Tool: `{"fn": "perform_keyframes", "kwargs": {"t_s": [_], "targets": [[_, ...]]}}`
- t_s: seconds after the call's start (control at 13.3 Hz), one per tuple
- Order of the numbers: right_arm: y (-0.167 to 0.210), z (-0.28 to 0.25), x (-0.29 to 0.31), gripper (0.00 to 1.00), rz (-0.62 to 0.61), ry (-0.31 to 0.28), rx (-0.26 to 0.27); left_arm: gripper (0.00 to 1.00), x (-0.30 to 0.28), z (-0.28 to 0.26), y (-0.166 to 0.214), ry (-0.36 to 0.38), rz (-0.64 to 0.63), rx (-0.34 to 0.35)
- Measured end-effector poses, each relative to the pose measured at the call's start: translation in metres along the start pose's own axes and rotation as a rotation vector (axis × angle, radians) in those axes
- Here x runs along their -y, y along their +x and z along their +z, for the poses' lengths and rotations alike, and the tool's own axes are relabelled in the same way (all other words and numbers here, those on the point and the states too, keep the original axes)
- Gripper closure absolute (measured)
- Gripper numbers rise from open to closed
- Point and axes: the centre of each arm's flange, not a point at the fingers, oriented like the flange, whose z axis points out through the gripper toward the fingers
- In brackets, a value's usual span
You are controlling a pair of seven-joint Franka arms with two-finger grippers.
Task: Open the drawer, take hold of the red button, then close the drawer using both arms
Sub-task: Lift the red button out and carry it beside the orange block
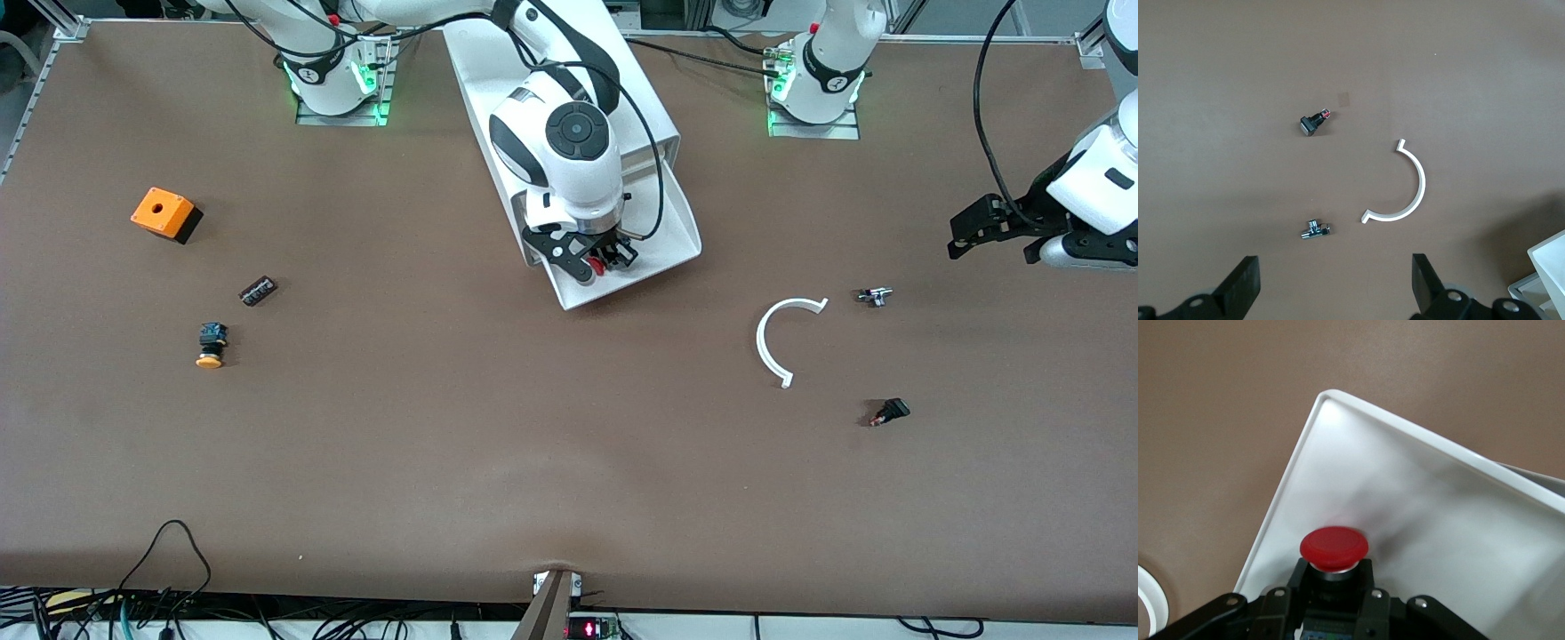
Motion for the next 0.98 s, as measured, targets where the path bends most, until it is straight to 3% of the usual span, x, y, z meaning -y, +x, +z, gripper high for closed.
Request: {"fn": "perform_keyframes", "kwargs": {"t_s": [0.45, 0.68, 0.98], "targets": [[0.029, -0.055, 0.000, 0.67, 0.029, 0.042, -0.005, 0.00, 0.000, 0.000, 0.000, 0.000, 0.000, 0.000], [0.077, -0.113, -0.015, 0.67, -0.006, 0.041, 0.028, 0.00, 0.000, 0.000, 0.000, 0.000, 0.000, 0.000], [0.168, -0.176, -0.062, 0.67, -0.110, 0.000, 0.081, 0.00, 0.001, 0.001, 0.000, 0.000, -0.003, 0.001]]}}
